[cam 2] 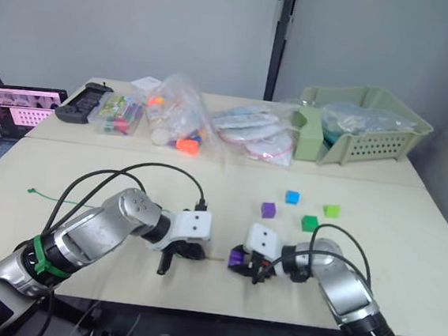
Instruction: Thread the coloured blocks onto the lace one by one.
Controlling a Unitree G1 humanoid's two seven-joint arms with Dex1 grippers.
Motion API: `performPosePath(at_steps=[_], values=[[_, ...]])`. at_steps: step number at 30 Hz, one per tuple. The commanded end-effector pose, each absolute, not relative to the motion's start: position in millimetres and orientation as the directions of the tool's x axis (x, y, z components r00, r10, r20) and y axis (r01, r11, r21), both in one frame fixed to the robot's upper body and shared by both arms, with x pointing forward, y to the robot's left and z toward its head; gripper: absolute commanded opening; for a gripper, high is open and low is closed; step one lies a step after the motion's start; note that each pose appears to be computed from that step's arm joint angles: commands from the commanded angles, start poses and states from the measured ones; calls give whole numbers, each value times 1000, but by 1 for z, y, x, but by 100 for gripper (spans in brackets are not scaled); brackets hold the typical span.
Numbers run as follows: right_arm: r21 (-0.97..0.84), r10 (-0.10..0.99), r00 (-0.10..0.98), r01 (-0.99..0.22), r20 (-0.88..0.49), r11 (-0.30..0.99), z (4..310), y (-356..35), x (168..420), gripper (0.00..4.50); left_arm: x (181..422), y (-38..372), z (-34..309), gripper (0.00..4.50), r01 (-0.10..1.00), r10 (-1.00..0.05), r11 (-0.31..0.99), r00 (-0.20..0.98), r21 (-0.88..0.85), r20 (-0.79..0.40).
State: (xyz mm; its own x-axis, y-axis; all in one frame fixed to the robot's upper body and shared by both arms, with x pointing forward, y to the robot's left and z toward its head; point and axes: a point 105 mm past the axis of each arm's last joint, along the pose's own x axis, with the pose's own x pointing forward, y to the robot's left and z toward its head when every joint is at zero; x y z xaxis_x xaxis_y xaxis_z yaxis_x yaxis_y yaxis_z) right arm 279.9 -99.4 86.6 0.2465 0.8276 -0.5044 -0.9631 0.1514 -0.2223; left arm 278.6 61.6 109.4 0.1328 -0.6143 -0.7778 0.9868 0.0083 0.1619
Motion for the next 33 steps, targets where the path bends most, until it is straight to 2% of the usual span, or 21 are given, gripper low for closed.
performPosePath(at_steps=[1, 12, 33], values=[[-234, 810, 275, -956, -518, 175, 85, -107, 282, 138, 274, 56, 117, 0, 982, -635, -27, 129, 188, -761], [-224, 813, 220, -968, -539, 114, 82, -103, 273, 138, 276, 52, 119, 0, 975, -645, -29, 152, 222, -749], [-231, 817, 190, -970, -545, 72, 81, -95, 270, 138, 279, 43, 128, 0, 966, -652, -57, 154, 251, -742]])
